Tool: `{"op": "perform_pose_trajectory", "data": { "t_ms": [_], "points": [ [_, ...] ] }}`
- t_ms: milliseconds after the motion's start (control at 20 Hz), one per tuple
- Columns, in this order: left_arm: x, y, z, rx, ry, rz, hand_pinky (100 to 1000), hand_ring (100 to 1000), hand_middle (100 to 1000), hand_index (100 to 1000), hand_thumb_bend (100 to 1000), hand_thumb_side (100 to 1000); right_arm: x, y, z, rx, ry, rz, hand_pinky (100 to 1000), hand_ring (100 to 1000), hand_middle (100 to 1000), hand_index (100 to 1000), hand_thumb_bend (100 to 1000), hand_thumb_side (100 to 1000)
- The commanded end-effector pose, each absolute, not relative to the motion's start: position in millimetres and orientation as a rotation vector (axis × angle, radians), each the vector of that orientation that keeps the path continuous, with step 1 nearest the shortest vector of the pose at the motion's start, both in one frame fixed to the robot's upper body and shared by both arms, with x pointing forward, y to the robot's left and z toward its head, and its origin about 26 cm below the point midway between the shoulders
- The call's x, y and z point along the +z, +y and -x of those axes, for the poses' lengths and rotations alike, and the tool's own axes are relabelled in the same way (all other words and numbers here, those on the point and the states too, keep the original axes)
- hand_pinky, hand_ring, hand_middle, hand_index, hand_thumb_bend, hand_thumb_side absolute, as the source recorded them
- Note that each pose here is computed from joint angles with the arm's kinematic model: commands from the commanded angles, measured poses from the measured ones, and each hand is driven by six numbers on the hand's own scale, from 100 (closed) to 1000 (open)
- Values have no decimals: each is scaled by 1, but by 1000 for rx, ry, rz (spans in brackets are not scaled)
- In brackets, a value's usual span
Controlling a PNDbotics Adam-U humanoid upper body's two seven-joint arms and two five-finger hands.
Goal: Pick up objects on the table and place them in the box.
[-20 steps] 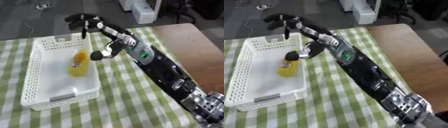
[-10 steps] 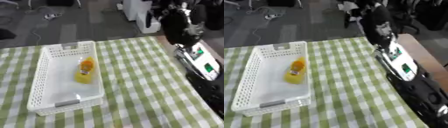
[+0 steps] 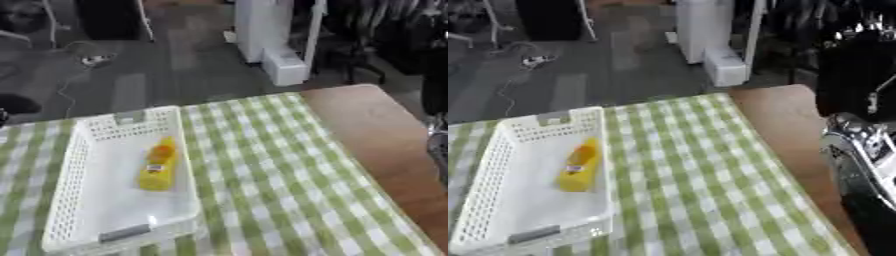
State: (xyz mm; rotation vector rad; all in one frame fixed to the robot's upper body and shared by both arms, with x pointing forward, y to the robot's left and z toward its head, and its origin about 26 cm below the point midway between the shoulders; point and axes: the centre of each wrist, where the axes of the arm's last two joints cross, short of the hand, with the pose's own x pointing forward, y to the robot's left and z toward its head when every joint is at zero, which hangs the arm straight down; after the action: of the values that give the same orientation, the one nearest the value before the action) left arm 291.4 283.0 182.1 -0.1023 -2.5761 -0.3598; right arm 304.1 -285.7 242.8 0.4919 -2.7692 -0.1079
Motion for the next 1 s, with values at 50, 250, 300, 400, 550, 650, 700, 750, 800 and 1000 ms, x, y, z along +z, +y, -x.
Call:
{"op": "perform_pose_trajectory", "data": {
  "t_ms": [50, 250, 300, 400, 550, 650, 700, 750, 800, 1000],
  "points": [
    [190, 289, -289, -389, -2601, 59, 679, 680, 905, 906, 176, 674, 251, -288, -301, -181, -2843, -497, 340, 629, 731, 760, 476, 850],
    [189, 290, -288, -392, -2597, 52, 680, 680, 905, 906, 176, 675, 250, -284, -302, -266, -2863, -528, 359, 620, 723, 755, 462, 840],
    [190, 290, -288, -393, -2597, 53, 680, 681, 905, 906, 176, 675, 250, -283, -302, -276, -2865, -531, 360, 619, 722, 754, 462, 839],
    [191, 289, -289, -391, -2601, 58, 680, 681, 905, 906, 176, 675, 248, -283, -302, -277, -2867, -531, 355, 617, 718, 751, 461, 838],
    [194, 288, -290, -387, -2611, 66, 682, 683, 904, 906, 176, 675, 245, -282, -302, -261, -2862, -527, 342, 614, 718, 753, 463, 833],
    [195, 288, -290, -388, -2615, 69, 682, 683, 904, 906, 177, 675, 244, -281, -302, -249, -2860, -527, 341, 612, 717, 752, 462, 833],
    [194, 288, -290, -390, -2615, 70, 682, 683, 904, 906, 177, 675, 243, -281, -302, -247, -2861, -526, 341, 612, 717, 752, 463, 832],
    [194, 288, -290, -392, -2614, 70, 681, 682, 905, 906, 176, 675, 243, -281, -302, -247, -2862, -526, 342, 610, 715, 751, 461, 830],
    [194, 288, -290, -394, -2614, 69, 682, 683, 904, 906, 177, 675, 243, -281, -302, -249, -2862, -526, 342, 610, 715, 751, 461, 829],
    [194, 288, -290, -397, -2614, 70, 682, 683, 904, 906, 177, 675, 243, -280, -302, -252, -2864, -524, 344, 608, 714, 751, 447, 835]
  ]
}}
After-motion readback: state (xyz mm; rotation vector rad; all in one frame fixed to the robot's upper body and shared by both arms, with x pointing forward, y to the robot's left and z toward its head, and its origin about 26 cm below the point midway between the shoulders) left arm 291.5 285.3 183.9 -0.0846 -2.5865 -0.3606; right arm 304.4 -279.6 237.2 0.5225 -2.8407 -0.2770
